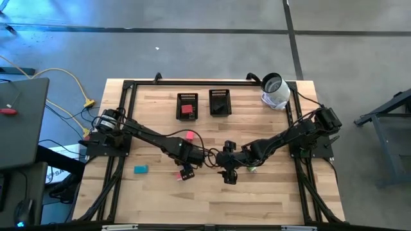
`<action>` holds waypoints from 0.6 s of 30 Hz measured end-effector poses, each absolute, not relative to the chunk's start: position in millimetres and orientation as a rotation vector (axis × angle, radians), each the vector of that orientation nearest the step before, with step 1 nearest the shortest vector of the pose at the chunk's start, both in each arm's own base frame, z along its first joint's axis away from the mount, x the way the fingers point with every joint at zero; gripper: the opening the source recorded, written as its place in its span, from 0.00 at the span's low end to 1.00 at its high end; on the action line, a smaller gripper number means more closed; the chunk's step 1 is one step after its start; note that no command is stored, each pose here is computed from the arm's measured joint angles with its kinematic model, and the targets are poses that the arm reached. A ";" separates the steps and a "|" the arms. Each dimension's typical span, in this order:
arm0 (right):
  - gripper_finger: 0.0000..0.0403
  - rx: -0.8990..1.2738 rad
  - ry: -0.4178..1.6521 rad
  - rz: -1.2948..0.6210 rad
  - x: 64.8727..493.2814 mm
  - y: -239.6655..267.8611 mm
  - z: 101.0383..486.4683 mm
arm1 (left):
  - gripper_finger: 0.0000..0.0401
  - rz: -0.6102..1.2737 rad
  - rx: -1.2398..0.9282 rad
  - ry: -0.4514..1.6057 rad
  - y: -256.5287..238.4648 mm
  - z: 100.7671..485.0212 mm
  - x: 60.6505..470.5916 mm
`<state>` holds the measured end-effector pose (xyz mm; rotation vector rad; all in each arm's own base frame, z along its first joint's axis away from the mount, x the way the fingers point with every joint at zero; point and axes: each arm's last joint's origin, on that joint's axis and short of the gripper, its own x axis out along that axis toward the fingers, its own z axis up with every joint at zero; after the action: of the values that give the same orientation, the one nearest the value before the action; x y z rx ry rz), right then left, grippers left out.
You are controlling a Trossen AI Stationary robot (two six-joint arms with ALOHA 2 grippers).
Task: Pick & Place Office items
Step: Put the blue digital clock into the right black bin
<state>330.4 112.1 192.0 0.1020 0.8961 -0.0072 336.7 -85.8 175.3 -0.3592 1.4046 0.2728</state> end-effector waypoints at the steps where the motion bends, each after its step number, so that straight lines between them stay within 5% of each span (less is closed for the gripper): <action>1: 0.78 0.102 0.896 -0.007 330.4 112.1 192.0 | 0.80 0.289 -0.371 1.396 -84.7 175.3 337.3; 18: 0.78 0.089 0.898 0.002 329.6 113.9 191.9 | 0.80 0.294 -0.264 1.431 -105.2 184.1 329.4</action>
<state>329.6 113.9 191.9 0.0892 0.8981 0.0023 329.4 -105.2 184.1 -0.2636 1.4310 0.2940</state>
